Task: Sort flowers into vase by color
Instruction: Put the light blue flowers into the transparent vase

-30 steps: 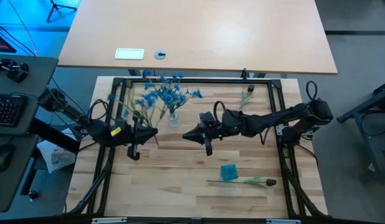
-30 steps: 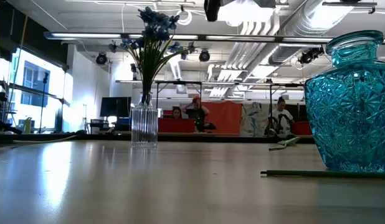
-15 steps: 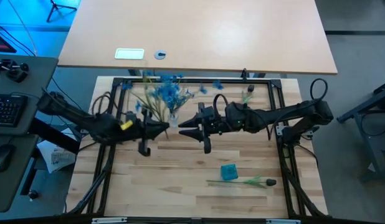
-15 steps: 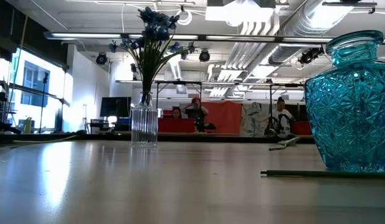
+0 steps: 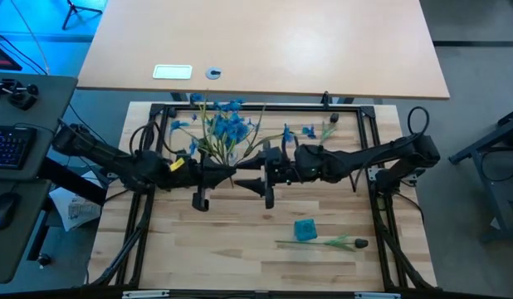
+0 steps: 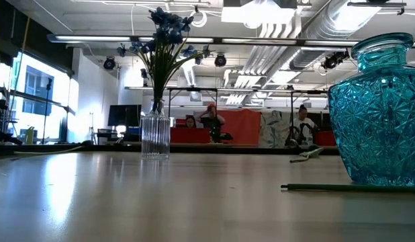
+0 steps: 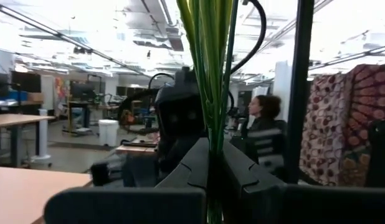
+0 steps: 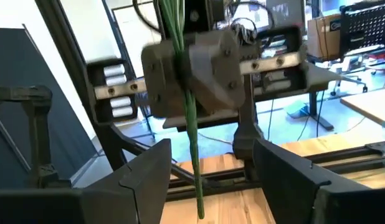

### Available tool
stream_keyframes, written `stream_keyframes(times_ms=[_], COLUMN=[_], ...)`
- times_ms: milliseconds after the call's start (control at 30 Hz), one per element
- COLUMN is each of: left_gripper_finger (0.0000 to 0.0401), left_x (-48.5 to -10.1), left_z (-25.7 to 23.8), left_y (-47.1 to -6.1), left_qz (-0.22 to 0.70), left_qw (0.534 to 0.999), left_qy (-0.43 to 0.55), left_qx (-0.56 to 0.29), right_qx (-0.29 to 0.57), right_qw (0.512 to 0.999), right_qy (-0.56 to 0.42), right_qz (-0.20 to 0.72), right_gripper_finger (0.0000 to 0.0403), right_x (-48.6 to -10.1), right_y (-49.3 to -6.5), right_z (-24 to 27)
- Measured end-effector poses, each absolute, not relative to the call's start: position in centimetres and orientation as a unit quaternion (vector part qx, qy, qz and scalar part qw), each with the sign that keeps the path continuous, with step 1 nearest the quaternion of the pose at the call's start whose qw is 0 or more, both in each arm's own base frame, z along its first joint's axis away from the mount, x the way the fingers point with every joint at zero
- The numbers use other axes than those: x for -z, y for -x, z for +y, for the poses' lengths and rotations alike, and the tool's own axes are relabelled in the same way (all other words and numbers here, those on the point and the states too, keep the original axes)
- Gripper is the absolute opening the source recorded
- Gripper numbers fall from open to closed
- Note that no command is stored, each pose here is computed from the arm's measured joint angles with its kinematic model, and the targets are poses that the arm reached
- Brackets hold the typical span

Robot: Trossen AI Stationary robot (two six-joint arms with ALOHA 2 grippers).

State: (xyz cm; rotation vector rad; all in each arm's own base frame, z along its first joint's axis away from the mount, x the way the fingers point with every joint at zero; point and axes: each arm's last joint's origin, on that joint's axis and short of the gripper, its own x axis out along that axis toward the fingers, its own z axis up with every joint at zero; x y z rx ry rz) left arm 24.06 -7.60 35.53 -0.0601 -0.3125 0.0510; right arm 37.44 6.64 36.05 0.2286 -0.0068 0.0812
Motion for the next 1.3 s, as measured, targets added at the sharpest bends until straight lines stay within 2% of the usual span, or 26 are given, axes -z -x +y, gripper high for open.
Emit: stream_keyframes(times_ms=[967,1167,1300], left_gripper_finger=[0.0,0.0,0.0], left_x=[-35.5,-35.4,-35.4], left_z=[-6.1,-6.1,-6.1], left_y=[-24.6,-24.6,-24.6], left_qz=[-0.155,-0.152,-0.151], left_qw=[0.987,0.987,0.988], left_qy=[0.039,0.038,0.038], left_qx=[-0.02,-0.02,-0.022], right_qx=[-0.031,-0.034,-0.035], right_qw=[0.99,0.99,0.989], right_qy=[-0.135,-0.136,-0.141], right_qz=[-0.028,-0.025,-0.027], right_gripper_finger=[0.0133,0.0091,0.0037], right_x=[-35.8,-35.7,-35.8], right_y=[-38.3,-38.3,-38.3], right_z=[5.8,5.8,5.8])
